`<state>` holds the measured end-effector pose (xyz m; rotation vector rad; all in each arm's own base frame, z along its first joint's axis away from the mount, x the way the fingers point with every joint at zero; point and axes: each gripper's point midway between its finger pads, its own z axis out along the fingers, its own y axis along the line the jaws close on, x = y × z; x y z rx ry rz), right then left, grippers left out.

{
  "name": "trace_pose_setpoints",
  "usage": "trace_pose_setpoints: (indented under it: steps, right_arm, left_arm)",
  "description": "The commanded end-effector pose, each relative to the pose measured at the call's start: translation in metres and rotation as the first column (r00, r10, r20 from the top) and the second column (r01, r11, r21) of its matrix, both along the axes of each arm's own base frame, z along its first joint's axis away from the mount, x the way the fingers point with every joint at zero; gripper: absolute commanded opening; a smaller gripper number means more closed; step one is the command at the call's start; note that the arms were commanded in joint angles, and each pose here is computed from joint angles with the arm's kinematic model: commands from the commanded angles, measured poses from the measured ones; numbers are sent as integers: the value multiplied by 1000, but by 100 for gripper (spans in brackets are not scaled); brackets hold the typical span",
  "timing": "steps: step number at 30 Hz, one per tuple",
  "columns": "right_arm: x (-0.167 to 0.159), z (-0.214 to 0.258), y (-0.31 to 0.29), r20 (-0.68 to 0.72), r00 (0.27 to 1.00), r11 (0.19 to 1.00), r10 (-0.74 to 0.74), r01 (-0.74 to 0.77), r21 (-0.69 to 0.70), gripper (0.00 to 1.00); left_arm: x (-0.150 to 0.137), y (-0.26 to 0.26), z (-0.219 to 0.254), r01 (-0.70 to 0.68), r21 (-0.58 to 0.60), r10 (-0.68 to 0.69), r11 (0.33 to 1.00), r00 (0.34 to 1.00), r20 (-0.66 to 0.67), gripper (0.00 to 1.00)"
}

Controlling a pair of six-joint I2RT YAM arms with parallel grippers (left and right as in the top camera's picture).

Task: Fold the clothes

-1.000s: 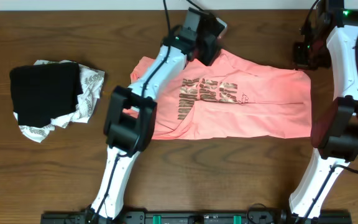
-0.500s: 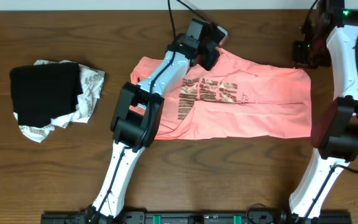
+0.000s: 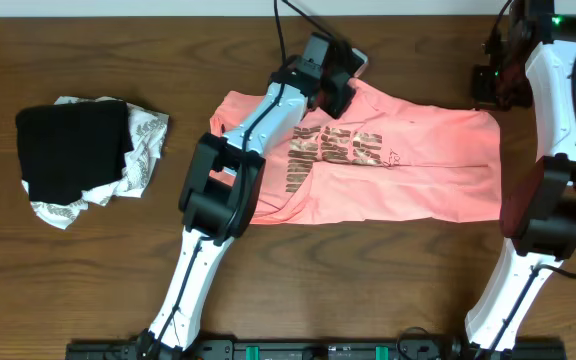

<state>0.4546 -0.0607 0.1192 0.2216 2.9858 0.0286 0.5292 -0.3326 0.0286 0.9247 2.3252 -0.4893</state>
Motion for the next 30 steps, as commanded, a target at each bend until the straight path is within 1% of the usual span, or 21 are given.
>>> trace_pose_setpoints:
  steps: [1, 5, 10, 14, 19, 24, 27, 28, 30]
  right_arm:
    - [2, 16, 2, 37, 999, 1000, 6, -5, -12, 1]
    - [0, 15, 0, 30, 1000, 1000, 3, -3, -15, 1]
    - [-3, 15, -2, 16, 1000, 999, 1, -1, -32, 1]
    - [-11, 14, 0, -18, 1000, 1000, 3, -4, -27, 1]
    - [-27, 12, 3, -82, 996, 1000, 21, -23, -15, 1]
    - [-38, 12, 12, -132, 990, 999, 47, -48, -3, 1]
    - [-41, 12, 20, -141, 985, 995, 102, -101, 19, 1]
    - [-42, 12, 22, -142, 983, 993, 120, -118, 26, 1]
    - [-41, 12, 24, -139, 982, 992, 125, -123, 25, 1]
  left_arm:
    - [9, 14, 50, -48, 23, 46, 999, 996, 80, 6]
    - [-7, 24, 75, -30, 61, 26, 998, 998, 65, 6]
    - [-24, 43, 90, -59, 133, 56, 989, 998, 27, 6]
    - [-44, 53, 89, -47, 173, 56, 984, 997, -45, 6]
    - [-67, 64, 76, -28, 229, 64, 973, 987, -150, 6]
    - [-84, 69, 69, -7, 260, 65, 966, 974, -215, 6]
    - [-93, 69, 67, 7, 274, 62, 962, 968, -242, 6]
    - [-95, 69, 66, 11, 277, 61, 961, 967, -248, 7]
    - [-96, 69, 66, 14, 279, 59, 960, 966, -251, 13]
